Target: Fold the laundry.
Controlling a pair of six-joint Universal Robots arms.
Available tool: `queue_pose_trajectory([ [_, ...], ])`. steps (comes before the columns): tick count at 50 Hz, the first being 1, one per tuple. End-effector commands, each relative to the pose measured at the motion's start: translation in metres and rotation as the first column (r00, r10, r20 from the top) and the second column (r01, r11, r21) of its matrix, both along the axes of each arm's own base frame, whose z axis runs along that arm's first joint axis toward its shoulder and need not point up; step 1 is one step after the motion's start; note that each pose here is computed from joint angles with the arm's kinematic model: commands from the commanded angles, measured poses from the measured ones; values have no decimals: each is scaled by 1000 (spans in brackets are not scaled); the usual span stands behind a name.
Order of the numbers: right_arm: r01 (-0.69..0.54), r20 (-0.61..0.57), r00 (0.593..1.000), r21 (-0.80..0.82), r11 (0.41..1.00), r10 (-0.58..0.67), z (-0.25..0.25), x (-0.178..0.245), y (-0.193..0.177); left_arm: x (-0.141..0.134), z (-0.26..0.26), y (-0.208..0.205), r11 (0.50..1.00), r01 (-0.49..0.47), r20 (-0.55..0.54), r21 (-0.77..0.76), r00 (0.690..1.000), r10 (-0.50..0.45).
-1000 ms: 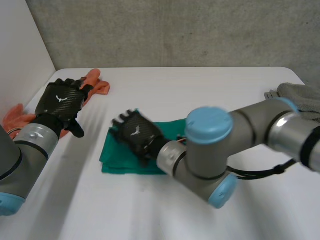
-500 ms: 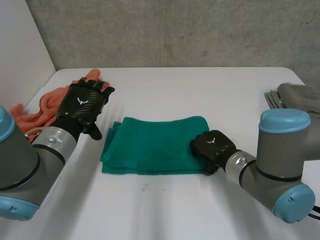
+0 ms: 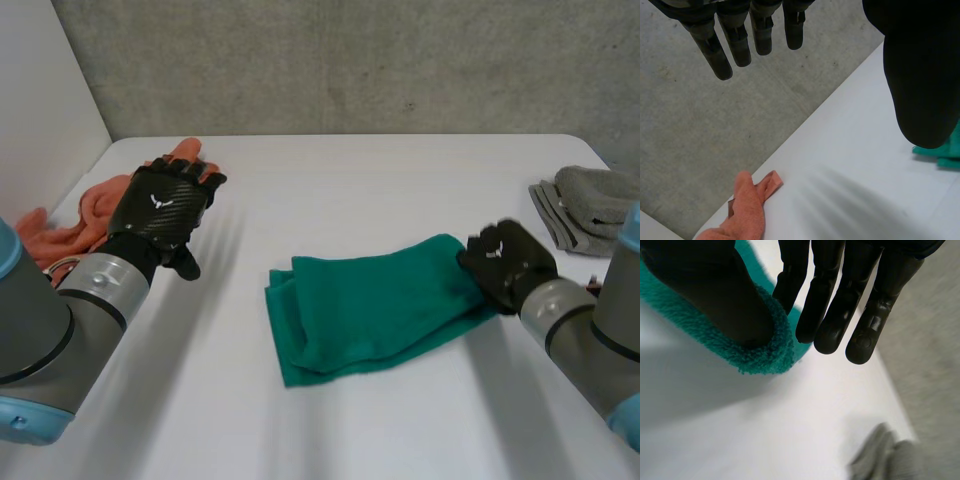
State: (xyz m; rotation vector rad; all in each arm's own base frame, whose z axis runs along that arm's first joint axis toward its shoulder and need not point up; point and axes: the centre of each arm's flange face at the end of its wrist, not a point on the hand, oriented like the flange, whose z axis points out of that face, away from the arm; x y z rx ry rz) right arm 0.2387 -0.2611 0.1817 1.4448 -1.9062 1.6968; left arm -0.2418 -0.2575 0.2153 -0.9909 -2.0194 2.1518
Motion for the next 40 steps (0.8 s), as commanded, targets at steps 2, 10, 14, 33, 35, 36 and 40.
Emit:
queue_pose_trajectory([
  [2,-387,35,918,-146,911,395,23,104,69,1,3,-3,1000,-9,-6,-12,1000,9],
  [10,-567,37,822,-38,823,568,-21,134,113,-1,11,-2,999,-26,-47,-20,999,25],
  [14,-551,87,833,38,834,546,-29,127,117,-6,18,-3,1000,-23,-102,-19,995,21],
  [33,-134,519,851,360,923,-79,-7,66,14,-112,-42,51,954,214,-121,212,974,-191],
  [35,-126,494,865,389,912,-91,-17,69,9,-113,-55,50,950,178,-86,255,983,-161],
  [36,-124,485,870,399,908,-94,-20,69,7,-111,-64,47,948,136,-54,287,991,-126],
  [40,-116,443,889,459,881,-113,-35,74,5,-103,-78,43,938,46,26,342,998,-58],
])
